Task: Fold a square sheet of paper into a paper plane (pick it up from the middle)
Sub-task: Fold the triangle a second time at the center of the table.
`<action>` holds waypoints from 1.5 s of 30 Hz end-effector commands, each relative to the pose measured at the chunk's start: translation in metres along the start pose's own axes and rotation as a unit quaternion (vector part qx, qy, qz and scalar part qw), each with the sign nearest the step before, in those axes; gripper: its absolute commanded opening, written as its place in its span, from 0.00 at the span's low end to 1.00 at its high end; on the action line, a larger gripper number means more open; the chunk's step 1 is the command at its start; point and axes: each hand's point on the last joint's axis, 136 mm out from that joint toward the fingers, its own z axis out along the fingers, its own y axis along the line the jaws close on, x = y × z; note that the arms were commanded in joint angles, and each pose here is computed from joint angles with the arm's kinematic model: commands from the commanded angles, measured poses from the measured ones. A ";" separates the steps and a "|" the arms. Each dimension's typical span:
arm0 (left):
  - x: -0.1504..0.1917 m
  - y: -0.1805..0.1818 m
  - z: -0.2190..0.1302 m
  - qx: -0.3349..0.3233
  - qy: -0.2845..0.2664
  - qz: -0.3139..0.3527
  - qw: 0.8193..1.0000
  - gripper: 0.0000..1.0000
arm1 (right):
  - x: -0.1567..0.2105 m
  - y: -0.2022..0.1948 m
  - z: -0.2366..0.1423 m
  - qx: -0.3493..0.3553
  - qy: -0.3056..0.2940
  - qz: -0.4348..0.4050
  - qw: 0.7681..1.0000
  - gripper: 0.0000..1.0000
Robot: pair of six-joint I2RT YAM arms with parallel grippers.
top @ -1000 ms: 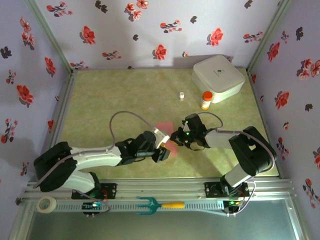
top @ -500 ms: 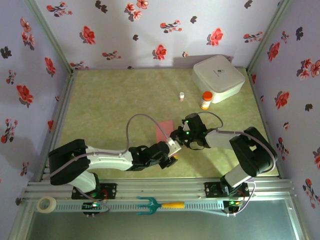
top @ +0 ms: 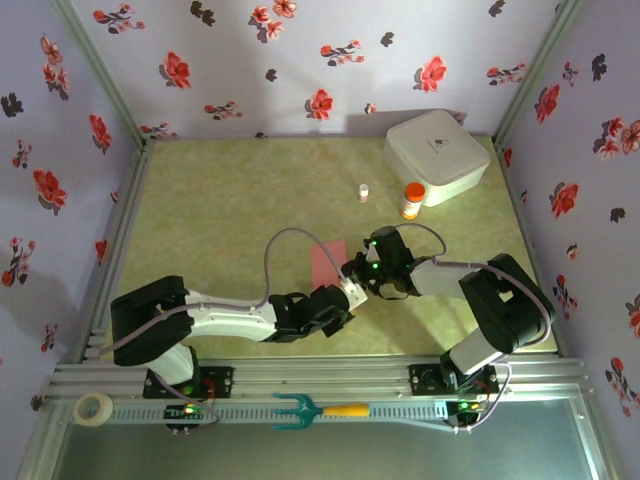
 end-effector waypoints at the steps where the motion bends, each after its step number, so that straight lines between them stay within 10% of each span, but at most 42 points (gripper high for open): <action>1: -0.005 0.004 -0.001 -0.015 -0.002 0.005 1.000 0.39 | -0.003 0.006 -0.001 -0.010 0.001 0.005 1.000 0.12; 15: -0.006 0.003 -0.005 0.000 -0.007 -0.019 1.000 0.01 | -0.002 0.003 -0.002 -0.005 -0.002 0.006 1.000 0.14; 35: -0.010 0.031 -0.020 0.186 -0.073 -0.247 0.948 0.00 | -0.006 -0.009 -0.042 0.047 -0.067 -0.009 0.997 0.47; 45: -0.003 0.044 -0.022 0.176 -0.079 -0.275 0.942 0.00 | 0.023 -0.006 -0.041 0.012 -0.037 -0.001 0.999 0.08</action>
